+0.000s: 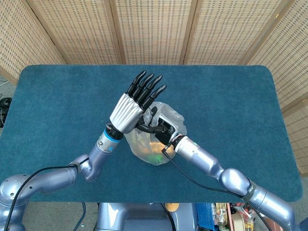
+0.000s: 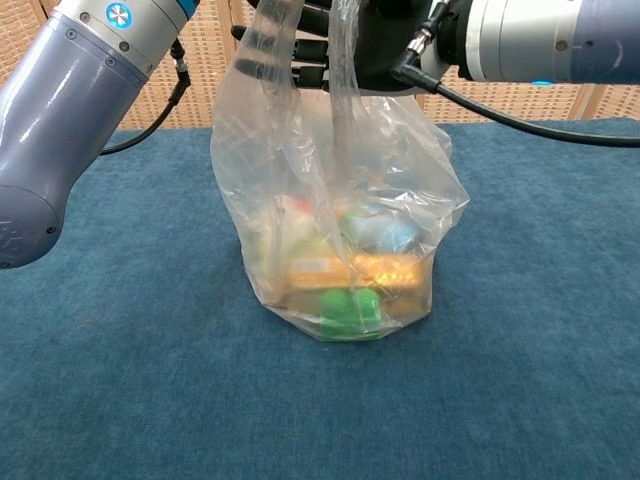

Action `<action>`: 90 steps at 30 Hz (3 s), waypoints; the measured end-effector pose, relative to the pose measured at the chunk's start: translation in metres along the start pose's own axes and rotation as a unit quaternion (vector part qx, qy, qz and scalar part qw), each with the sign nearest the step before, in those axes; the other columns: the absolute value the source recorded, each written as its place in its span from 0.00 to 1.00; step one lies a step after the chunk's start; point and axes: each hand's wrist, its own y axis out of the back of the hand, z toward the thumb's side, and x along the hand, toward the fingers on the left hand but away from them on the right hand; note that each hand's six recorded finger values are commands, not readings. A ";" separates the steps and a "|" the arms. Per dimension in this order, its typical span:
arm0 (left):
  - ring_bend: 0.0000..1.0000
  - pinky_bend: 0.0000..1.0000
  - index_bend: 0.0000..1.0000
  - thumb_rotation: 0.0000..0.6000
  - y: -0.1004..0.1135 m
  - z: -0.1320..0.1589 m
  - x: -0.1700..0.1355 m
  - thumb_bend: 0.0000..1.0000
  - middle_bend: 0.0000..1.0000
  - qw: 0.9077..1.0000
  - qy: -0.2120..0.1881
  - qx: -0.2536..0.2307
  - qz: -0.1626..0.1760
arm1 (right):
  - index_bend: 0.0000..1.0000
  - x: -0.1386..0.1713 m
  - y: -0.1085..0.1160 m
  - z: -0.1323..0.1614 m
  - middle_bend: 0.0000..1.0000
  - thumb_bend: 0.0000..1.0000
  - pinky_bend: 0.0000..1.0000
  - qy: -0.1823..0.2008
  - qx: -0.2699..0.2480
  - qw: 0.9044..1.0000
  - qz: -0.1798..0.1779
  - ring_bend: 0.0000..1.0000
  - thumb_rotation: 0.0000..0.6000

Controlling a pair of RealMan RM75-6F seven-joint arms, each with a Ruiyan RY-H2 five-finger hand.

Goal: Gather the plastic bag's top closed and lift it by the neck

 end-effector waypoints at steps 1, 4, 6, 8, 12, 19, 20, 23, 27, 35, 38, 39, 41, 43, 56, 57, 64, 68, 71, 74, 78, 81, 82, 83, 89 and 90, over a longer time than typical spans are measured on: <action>0.00 0.00 0.00 1.00 -0.001 0.000 0.000 0.50 0.00 1.000 0.001 -0.001 -0.001 | 0.43 0.000 0.000 0.000 0.46 0.28 0.18 0.000 -0.001 1.000 0.001 0.27 1.00; 0.00 0.00 0.00 1.00 -0.002 0.001 0.000 0.50 0.00 1.000 0.003 -0.003 -0.001 | 0.44 -0.001 -0.002 -0.001 0.46 0.29 0.18 0.001 -0.007 1.000 0.003 0.27 1.00; 0.00 0.00 0.00 1.00 -0.002 0.000 0.000 0.50 0.00 1.000 0.005 -0.004 -0.001 | 0.44 -0.003 -0.003 -0.001 0.46 0.30 0.18 0.003 -0.007 1.000 0.005 0.28 1.00; 0.00 0.00 0.00 1.00 -0.003 -0.001 -0.001 0.50 0.00 1.000 0.007 -0.005 -0.002 | 0.45 -0.004 -0.003 -0.001 0.46 0.31 0.18 0.006 -0.007 1.000 0.004 0.28 1.00; 0.00 0.00 0.00 1.00 -0.003 -0.002 -0.001 0.50 0.00 1.000 0.010 -0.006 -0.003 | 0.45 -0.005 -0.003 -0.003 0.48 0.32 0.19 0.003 -0.005 1.000 0.003 0.30 1.00; 0.00 0.00 0.00 1.00 -0.003 -0.002 0.000 0.50 0.00 1.000 0.011 -0.005 -0.003 | 0.47 -0.005 -0.001 -0.008 0.51 0.35 0.22 -0.007 -0.003 1.000 0.002 0.33 1.00; 0.00 0.00 0.00 1.00 -0.003 -0.002 0.000 0.50 0.00 1.000 0.011 -0.005 -0.003 | 0.48 -0.005 -0.001 -0.008 0.52 0.35 0.22 -0.007 -0.003 1.000 0.002 0.34 1.00; 0.00 0.00 0.00 1.00 -0.003 -0.003 -0.001 0.50 0.00 1.000 0.010 -0.004 -0.004 | 0.48 -0.005 -0.001 -0.008 0.52 0.36 0.22 -0.008 -0.005 1.000 0.002 0.35 1.00; 0.00 0.00 0.00 1.00 -0.005 -0.004 -0.005 0.50 0.00 1.000 0.013 -0.006 -0.008 | 0.47 -0.006 0.000 -0.007 0.52 0.36 0.22 -0.004 -0.004 1.000 -0.001 0.35 1.00; 0.00 0.00 0.00 1.00 -0.004 -0.008 -0.006 0.50 0.00 1.000 0.020 -0.006 -0.008 | 0.46 -0.012 0.001 -0.006 0.53 0.36 0.22 0.006 0.004 1.000 -0.013 0.31 1.00; 0.00 0.00 0.00 1.00 -0.002 -0.010 -0.005 0.50 0.00 1.000 0.022 -0.006 -0.007 | 0.46 -0.015 0.002 -0.005 0.52 0.36 0.22 0.011 0.002 1.000 -0.019 0.31 1.00; 0.00 0.00 0.00 1.00 -0.002 -0.010 -0.004 0.50 0.00 1.000 0.024 -0.007 -0.006 | 0.46 -0.016 0.002 -0.005 0.52 0.36 0.22 0.013 0.000 1.000 -0.021 0.31 1.00; 0.00 0.00 0.00 1.00 -0.002 -0.011 -0.004 0.50 0.00 1.000 0.025 -0.007 -0.006 | 0.46 -0.016 0.002 -0.005 0.52 0.36 0.22 0.016 -0.001 1.000 -0.024 0.31 1.00; 0.00 0.00 0.00 1.00 -0.002 -0.011 -0.003 0.50 0.00 1.000 0.026 -0.007 -0.007 | 0.46 -0.017 0.002 -0.007 0.52 0.36 0.22 0.017 -0.003 1.000 -0.026 0.31 1.00; 0.00 0.00 0.00 1.00 0.001 -0.015 0.000 0.50 0.00 0.999 0.031 -0.006 -0.007 | 0.47 -0.017 0.002 -0.016 0.53 0.37 0.22 0.001 0.003 1.000 -0.026 0.34 1.00; 0.00 0.00 0.00 1.00 0.001 -0.015 0.000 0.50 0.00 0.999 0.031 -0.006 -0.009 | 0.48 -0.017 0.003 -0.016 0.53 0.37 0.22 -0.001 0.005 1.000 -0.026 0.35 1.00; 0.00 0.00 0.00 1.00 0.002 -0.017 0.002 0.50 0.00 0.999 0.039 -0.006 -0.007 | 0.52 -0.017 0.004 -0.018 0.56 0.39 0.22 -0.007 0.010 1.000 -0.026 0.38 1.00; 0.00 0.00 0.00 1.00 0.003 -0.019 0.003 0.50 0.00 0.999 0.045 -0.007 -0.007 | 0.52 -0.017 0.005 -0.017 0.56 0.40 0.22 -0.007 0.009 1.000 -0.027 0.39 1.00; 0.00 0.00 0.00 1.00 0.003 -0.020 0.003 0.50 0.00 0.999 0.046 -0.004 -0.010 | 0.52 -0.016 0.006 -0.015 0.57 0.40 0.25 -0.005 0.005 1.000 -0.028 0.40 1.00; 0.00 0.00 0.00 1.00 0.002 -0.022 0.002 0.45 0.00 0.999 0.048 0.001 -0.019 | 0.53 -0.015 0.007 -0.013 0.59 0.40 0.28 -0.003 0.002 1.000 -0.029 0.42 1.00; 0.00 0.00 0.00 1.00 0.001 -0.026 0.001 0.42 0.00 0.998 0.053 0.006 -0.028 | 0.55 -0.013 0.007 -0.010 0.62 0.41 0.29 -0.004 -0.001 1.000 -0.027 0.46 1.00; 0.00 0.00 0.00 1.00 0.001 -0.027 0.000 0.41 0.00 0.998 0.053 0.006 -0.029 | 0.56 -0.011 0.007 -0.009 0.63 0.41 0.30 -0.004 -0.001 1.000 -0.026 0.46 1.00; 0.00 0.00 0.00 1.00 0.002 -0.027 0.000 0.41 0.00 0.998 0.053 0.006 -0.029 | 0.56 -0.011 0.007 -0.009 0.63 0.41 0.30 -0.004 0.000 1.000 -0.026 0.46 1.00; 0.00 0.00 0.00 1.00 0.002 -0.028 0.000 0.41 0.00 0.998 0.053 0.006 -0.028 | 0.56 -0.011 0.007 -0.008 0.63 0.42 0.30 -0.004 0.000 1.000 -0.027 0.46 1.00; 0.00 0.00 0.00 1.00 0.005 -0.030 0.001 0.41 0.00 0.998 0.057 0.002 -0.021 | 0.56 -0.009 0.008 -0.007 0.67 0.45 0.31 -0.004 0.002 1.000 -0.029 0.50 1.00; 0.00 0.00 0.00 1.00 0.005 -0.030 0.001 0.41 0.00 0.998 0.058 0.002 -0.021 | 0.56 -0.009 0.009 -0.007 0.68 0.46 0.31 -0.004 0.001 1.000 -0.029 0.50 1.00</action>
